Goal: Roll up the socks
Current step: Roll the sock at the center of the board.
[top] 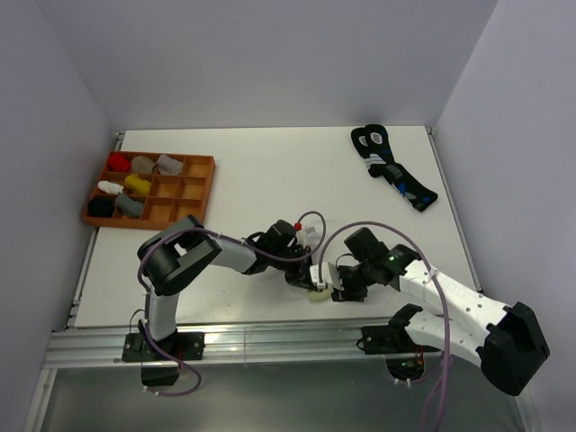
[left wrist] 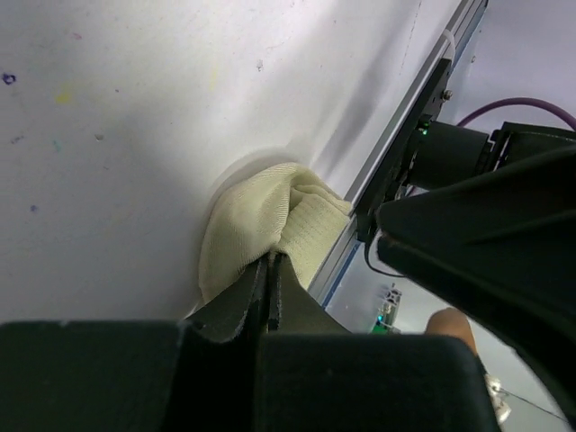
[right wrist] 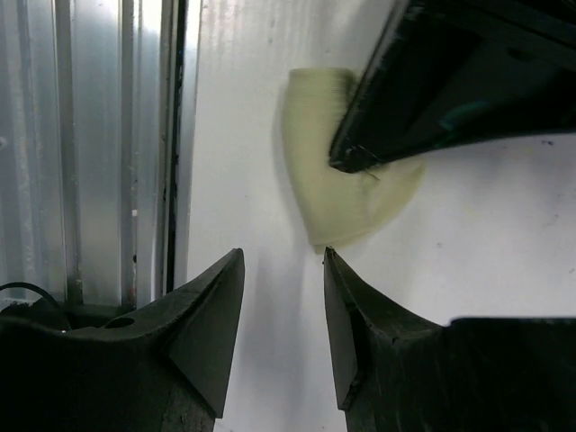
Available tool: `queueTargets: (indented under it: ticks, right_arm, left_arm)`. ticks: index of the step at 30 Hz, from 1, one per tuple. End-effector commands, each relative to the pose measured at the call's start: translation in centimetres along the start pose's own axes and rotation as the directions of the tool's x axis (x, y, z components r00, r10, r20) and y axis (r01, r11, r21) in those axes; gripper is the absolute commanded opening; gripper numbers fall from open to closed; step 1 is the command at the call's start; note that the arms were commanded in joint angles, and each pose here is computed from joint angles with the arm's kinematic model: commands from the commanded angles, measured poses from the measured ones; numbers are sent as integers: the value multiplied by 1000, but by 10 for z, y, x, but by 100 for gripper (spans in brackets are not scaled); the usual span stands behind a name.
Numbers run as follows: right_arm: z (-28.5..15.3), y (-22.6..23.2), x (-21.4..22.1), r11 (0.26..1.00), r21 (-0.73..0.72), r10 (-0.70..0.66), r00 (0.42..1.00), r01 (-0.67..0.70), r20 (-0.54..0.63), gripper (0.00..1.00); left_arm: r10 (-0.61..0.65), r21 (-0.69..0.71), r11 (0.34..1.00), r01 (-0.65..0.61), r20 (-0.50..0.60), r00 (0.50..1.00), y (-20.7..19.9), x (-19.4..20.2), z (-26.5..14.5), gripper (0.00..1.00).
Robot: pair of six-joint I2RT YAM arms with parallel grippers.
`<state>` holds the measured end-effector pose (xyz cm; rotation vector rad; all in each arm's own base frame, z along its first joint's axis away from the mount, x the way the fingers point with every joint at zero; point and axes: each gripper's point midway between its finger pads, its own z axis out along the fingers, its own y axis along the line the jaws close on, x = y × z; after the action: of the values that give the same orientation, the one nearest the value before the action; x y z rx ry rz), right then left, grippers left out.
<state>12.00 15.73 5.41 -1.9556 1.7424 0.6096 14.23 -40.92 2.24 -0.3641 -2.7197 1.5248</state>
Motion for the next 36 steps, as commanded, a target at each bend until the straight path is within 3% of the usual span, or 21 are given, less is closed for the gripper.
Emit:
queueTargets:
  ticks: [1, 17, 36]
  right_arm:
    - [4, -7, -5, 997, 58, -44, 999, 44, 0, 48]
    - [21, -16, -16, 975, 152, -167, 986, 164, 5, 50]
    - [48, -7, 4, 977, 94, -179, 978, 189, -109, 49]
  left_arm:
    - [-156, -309, 943, 124, -82, 984, 88, 39, -5, 0]
    - [-209, -309, 937, 162, -125, 970, 95, 34, -2, 0]
    - [-233, -279, 943, 182, -162, 959, 99, 21, 2, 0]
